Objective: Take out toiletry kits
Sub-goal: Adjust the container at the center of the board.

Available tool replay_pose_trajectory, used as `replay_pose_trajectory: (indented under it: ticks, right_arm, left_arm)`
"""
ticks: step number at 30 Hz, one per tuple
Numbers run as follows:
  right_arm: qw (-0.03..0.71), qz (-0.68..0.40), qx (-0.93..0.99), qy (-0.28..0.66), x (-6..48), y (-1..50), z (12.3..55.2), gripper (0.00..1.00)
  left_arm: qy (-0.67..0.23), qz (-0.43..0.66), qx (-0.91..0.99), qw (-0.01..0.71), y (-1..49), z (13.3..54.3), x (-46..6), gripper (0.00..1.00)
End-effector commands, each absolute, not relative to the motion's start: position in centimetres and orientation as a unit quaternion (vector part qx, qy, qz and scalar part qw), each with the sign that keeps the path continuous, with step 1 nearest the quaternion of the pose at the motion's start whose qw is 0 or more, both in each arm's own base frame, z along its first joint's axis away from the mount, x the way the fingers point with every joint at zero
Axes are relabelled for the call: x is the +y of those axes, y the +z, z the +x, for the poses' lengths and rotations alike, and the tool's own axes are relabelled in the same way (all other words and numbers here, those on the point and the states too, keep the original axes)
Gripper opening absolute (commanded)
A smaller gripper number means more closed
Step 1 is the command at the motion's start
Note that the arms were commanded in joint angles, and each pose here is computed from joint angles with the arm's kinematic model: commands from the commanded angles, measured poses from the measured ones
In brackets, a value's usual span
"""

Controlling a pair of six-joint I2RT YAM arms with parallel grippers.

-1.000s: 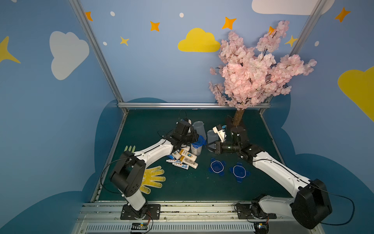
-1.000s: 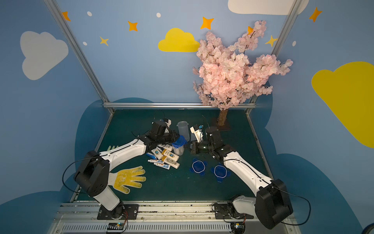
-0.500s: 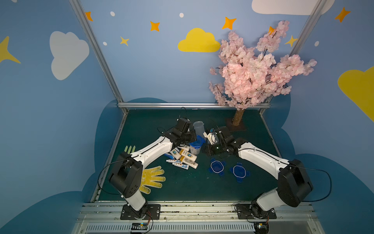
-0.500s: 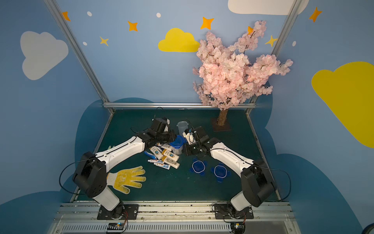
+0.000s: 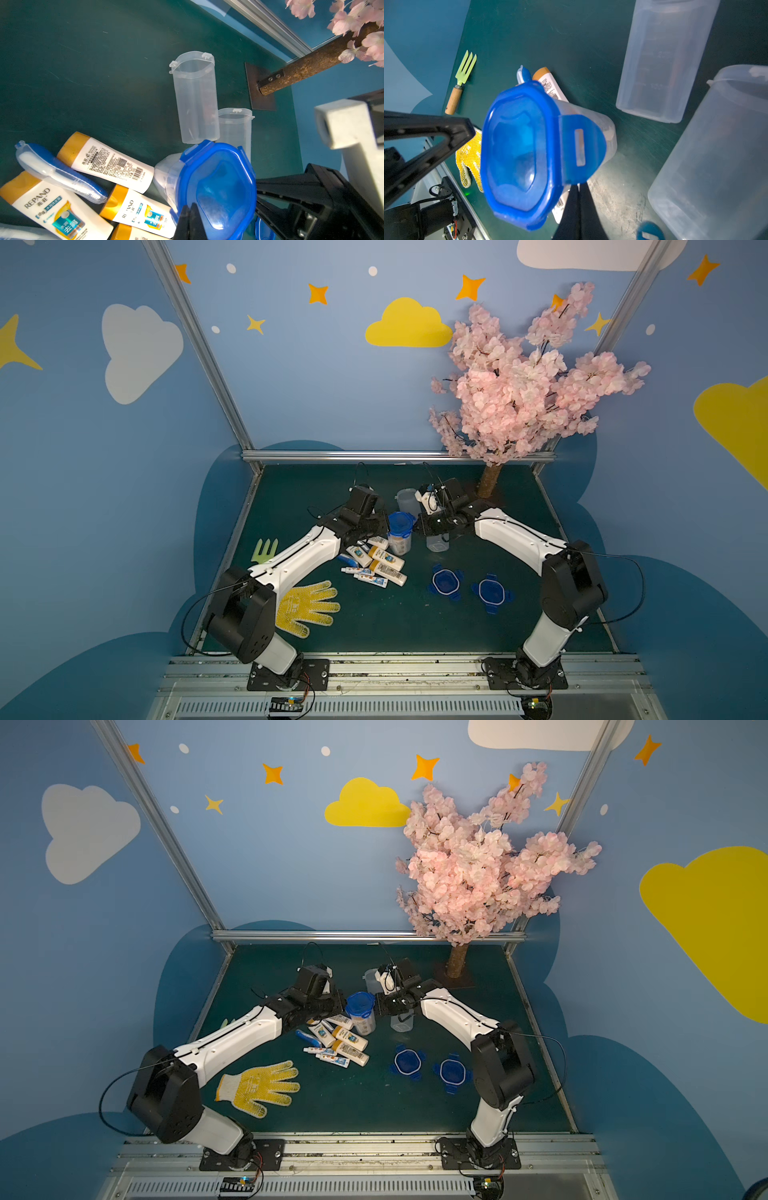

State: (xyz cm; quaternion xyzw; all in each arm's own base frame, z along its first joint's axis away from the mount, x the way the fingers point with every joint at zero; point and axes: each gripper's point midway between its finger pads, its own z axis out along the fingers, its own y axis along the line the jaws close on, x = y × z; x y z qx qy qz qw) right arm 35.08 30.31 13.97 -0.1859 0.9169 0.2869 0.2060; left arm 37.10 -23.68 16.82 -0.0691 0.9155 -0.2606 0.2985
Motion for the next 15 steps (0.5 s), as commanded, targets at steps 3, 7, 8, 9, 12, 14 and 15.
replay_pose_trajectory:
  ticks: [3,7,8,9,12,14,15]
  right_arm:
    - [0.213,-0.2,0.914,0.283,30.9,14.7,36.7,0.0]
    - [0.22,-0.213,0.907,0.288,31.1,14.7,38.0,0.0]
    - [0.221,-0.214,0.906,0.289,31.0,14.8,38.3,0.0]
    - [0.225,-0.216,0.905,0.29,31.1,14.9,38.7,0.0]
    - [0.235,-0.223,0.901,0.29,31.0,15.6,39.6,0.0]
    - [0.241,-0.229,0.899,0.286,30.8,16.1,40.1,0.0]
    - [0.244,-0.23,0.899,0.283,30.7,16.3,40.4,0.0]
  left_arm:
    - [-0.261,-0.06,0.917,0.297,17.0,36.7,-23.5,0.02]
    - [-0.267,-0.055,0.916,0.294,17.1,36.4,-23.7,0.02]
    - [-0.27,-0.052,0.916,0.294,17.2,36.5,-23.8,0.02]
    - [-0.274,-0.049,0.914,0.294,17.3,36.5,-24.0,0.02]
    - [-0.281,-0.037,0.914,0.292,17.6,36.6,-24.8,0.02]
    - [-0.282,-0.027,0.913,0.295,18.0,36.7,-25.4,0.02]
    - [-0.282,-0.022,0.912,0.297,18.2,36.8,-25.7,0.02]
